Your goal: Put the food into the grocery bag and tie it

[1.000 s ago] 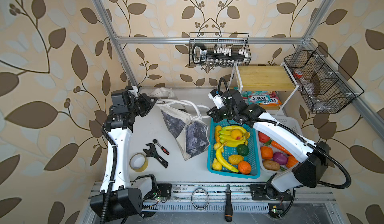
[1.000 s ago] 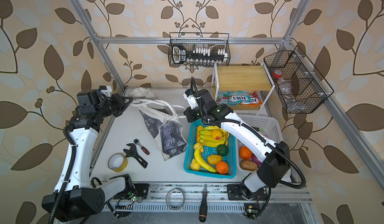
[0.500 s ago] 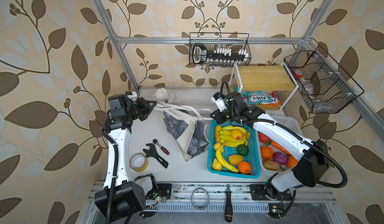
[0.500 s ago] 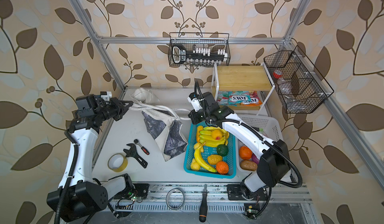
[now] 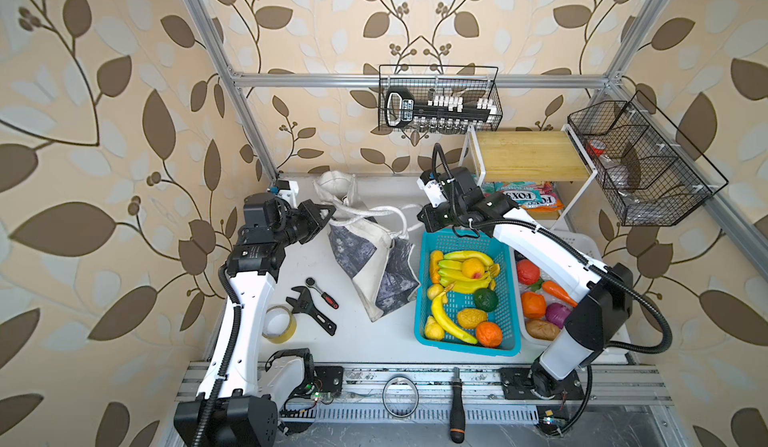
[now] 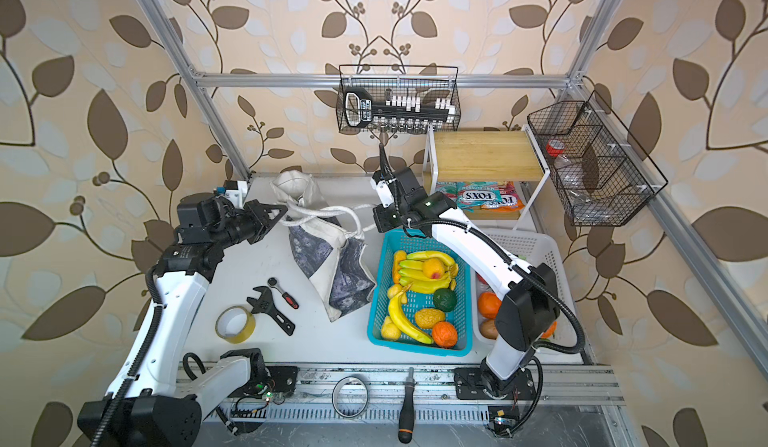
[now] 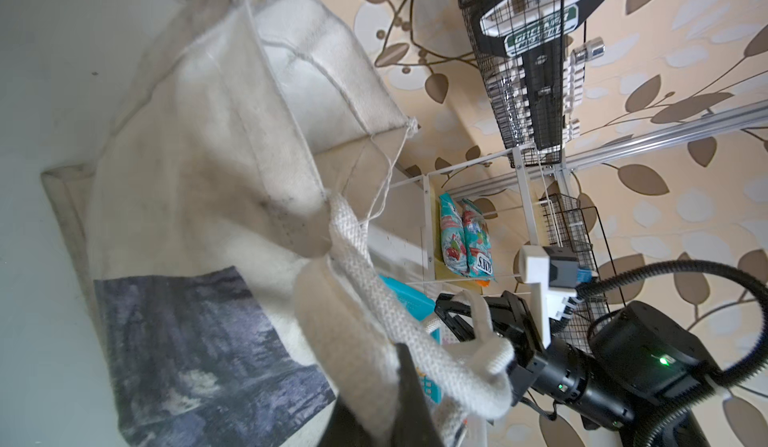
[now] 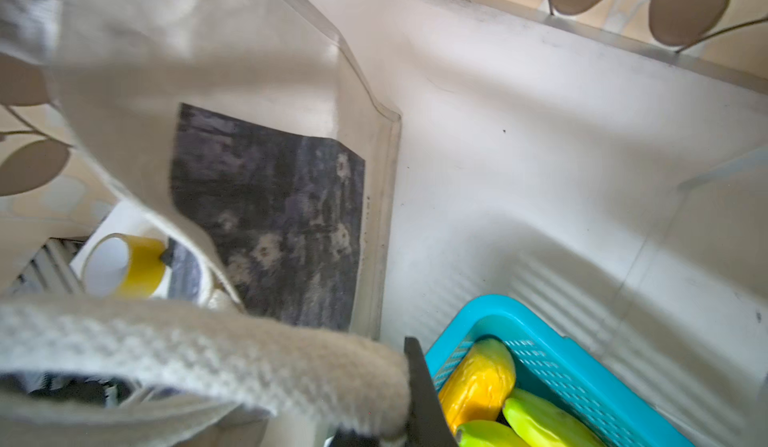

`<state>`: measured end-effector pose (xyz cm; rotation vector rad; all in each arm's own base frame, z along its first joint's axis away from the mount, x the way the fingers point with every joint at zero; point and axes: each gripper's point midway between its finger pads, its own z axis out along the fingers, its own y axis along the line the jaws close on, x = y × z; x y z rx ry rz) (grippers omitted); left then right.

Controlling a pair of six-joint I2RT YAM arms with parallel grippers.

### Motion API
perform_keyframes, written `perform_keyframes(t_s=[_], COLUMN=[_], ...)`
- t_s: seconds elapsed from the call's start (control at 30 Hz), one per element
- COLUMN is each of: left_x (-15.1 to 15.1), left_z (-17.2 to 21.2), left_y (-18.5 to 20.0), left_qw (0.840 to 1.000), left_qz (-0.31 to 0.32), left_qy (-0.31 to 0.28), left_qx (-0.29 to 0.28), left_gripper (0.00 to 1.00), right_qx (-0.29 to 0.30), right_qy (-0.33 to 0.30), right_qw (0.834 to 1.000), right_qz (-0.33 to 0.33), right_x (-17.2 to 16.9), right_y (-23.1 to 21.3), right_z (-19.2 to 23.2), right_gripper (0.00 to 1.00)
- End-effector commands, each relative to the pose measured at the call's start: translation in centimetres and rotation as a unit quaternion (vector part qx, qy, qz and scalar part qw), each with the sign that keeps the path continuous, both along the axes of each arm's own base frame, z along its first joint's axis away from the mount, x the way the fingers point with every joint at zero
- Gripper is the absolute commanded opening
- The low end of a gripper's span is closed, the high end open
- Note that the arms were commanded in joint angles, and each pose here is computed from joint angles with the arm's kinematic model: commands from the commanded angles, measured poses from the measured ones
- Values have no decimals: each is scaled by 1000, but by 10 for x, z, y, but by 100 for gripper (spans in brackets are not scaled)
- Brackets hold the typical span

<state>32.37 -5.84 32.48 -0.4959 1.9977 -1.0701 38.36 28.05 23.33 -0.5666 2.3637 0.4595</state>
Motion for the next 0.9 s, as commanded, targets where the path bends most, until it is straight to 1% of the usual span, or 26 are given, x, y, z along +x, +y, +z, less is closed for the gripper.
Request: perform_keyframes(t_s=[0.0,0.1,0.13,0.2,0.3,0.47,0.53,0.57,0.67,0.77,0.87], left_x=[-5,-10,-11,-4,9,15,14,13,15,20,25], left_z=[23,53,60,63,61,49,39,31,1,-21,-38], left_y=[29,73,86,97,110,122,125,126,130,119,92], left_qw=[999,990,988,988,984,986,986,987,986,988,992], left_qz=[23,47,56,71,88,116,132,139,150,136,121], left_qy=[-38,-72,-77,-62,-64,-45,-40,-35,-5,14,44], left_qx=[-18,-111,-121,-122,-138,-110,-90,-78,-76,-67,2], left_gripper=[0,0,0,0,0,0,0,0,0,0,0], right_qx=[-119,-170,-188,-213,-213,-211,-202,-196,-173,-158,-115], right_qy=[58,83,95,114,123,118,114,111,83,59,30], right_qw=[990,978,973,965,964,964,966,968,974,977,986], right_qz=[-53,-85,-94,-100,-101,-110,-109,-110,-119,-129,-114], right_x=[-5,-9,-14,-24,-34,-45,-51,-53,-48,-34,-19], right_y=[-52,-82,-92,-105,-112,-122,-124,-126,-127,-126,-107], right_z=[-54,-85,-95,-113,-122,-110,-104,-100,-86,-74,-60], right_gripper=[0,0,0,0,0,0,0,0,0,0,0])
